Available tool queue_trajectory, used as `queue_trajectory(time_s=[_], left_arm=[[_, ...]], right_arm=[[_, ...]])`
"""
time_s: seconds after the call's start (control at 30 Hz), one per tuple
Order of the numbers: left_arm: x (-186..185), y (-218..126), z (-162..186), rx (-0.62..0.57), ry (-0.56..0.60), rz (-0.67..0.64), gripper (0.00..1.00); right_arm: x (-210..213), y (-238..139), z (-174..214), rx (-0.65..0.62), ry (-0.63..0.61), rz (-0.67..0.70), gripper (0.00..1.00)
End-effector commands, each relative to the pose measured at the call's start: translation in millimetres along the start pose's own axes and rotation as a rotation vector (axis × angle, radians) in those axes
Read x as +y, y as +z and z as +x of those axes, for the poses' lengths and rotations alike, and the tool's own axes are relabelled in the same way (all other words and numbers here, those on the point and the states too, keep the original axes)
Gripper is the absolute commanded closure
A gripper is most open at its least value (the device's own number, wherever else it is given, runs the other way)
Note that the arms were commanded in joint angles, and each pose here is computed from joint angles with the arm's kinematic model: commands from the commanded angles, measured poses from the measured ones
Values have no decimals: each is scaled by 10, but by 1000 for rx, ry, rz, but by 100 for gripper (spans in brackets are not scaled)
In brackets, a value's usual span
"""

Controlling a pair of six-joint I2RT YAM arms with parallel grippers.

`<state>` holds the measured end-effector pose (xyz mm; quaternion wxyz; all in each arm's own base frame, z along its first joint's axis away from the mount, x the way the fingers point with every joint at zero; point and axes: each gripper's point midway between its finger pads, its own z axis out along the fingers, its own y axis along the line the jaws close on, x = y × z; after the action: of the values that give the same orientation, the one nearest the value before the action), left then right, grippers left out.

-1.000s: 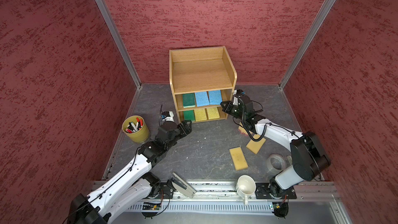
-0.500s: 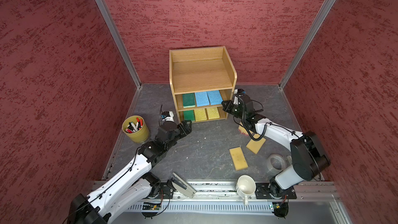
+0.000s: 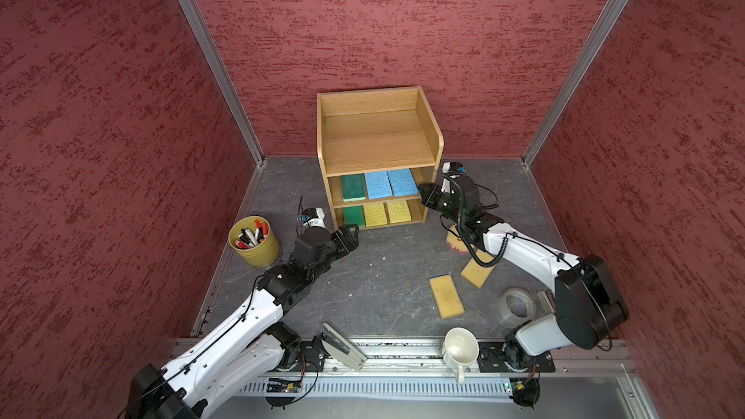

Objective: Place and organize the cleaning sponges onto the shelf

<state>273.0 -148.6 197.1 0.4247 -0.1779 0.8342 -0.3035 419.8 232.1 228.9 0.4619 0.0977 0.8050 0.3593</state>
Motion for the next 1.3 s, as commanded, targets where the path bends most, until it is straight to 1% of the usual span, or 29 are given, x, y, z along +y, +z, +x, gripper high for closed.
queue_trajectory(time_s=[0.0,0.17,0.27,0.47,0.7,0.8,0.93,1.0,1.07,1.13,1.23,1.27], left_arm=[[-75,-36,-47,-13,2,28,15],[-52,-56,-50,-19,3,23,15],[-46,-65,-57,-23,4,22,15],[-20,-74,-58,-25,6,17,14],[-27,-58,-56,-23,5,21,14],[-30,-56,-57,-23,3,23,14],[-45,-61,-63,-22,3,26,14],[-49,-65,-66,-21,5,25,14],[-48,-67,-66,-21,5,25,14],[-46,-66,-65,-21,3,26,14],[-50,-65,-60,-18,1,28,14],[-56,-67,-62,-19,1,30,14]], right_arm=[[23,40,-92,-40,-44,41,77],[4,165,-76,-49,-56,66,67],[-14,217,-70,-56,-46,72,66],[-77,262,-37,-66,-30,94,66],[9,266,49,-47,-29,70,67],[82,258,104,-37,-29,55,70],[85,243,137,-34,-17,56,78],[82,224,127,-39,-12,57,79],[72,191,114,-50,-7,61,83],[59,157,86,-60,-7,69,83],[85,96,42,-77,-11,66,77],[103,66,25,-85,-10,59,77]])
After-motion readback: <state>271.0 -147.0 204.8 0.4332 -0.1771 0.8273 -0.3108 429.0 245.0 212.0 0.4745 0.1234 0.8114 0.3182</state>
